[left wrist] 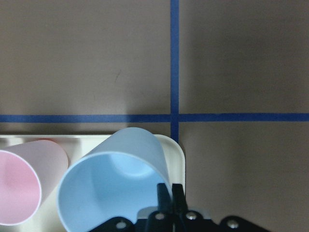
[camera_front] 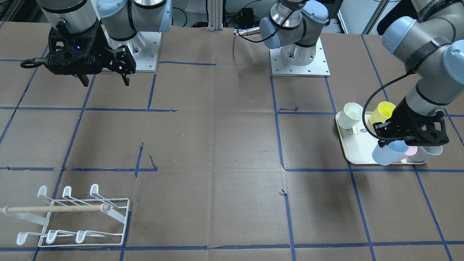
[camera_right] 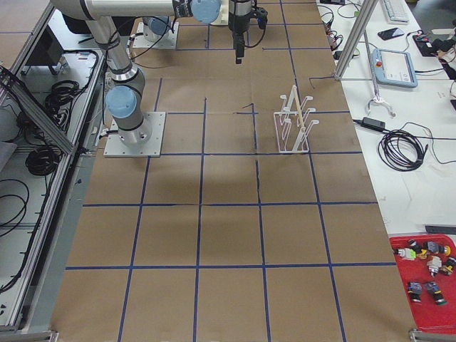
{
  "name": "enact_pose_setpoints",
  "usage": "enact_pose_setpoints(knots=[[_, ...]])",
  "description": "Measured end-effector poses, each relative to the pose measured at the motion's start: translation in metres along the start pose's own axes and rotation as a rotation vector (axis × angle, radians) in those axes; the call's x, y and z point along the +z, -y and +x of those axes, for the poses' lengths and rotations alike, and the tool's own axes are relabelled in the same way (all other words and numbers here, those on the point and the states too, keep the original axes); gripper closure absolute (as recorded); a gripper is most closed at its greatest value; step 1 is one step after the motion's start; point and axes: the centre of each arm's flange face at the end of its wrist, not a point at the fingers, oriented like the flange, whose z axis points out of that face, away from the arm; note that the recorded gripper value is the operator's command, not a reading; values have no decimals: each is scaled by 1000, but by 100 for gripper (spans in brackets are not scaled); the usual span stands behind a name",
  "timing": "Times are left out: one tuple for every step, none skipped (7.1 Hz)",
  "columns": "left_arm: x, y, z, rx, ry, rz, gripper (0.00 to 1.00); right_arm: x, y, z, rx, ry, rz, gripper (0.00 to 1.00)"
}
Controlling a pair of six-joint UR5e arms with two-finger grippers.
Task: Transfer IKEA cup to right arm and place on rack
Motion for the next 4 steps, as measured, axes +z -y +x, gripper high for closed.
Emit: enact_pose_setpoints(knots=[[-35, 20, 9, 25, -28, 41, 100, 1, 0, 0, 0, 1, -2, 0], [-62, 35, 23, 54, -60, 89, 100, 2, 1, 0, 0, 4, -6, 1], [-77, 45, 39, 81, -110, 140, 100, 4, 4, -1, 2, 9, 2, 1], [-86, 52, 53, 106, -180, 206, 100, 3, 10, -3, 6, 24, 56, 1]])
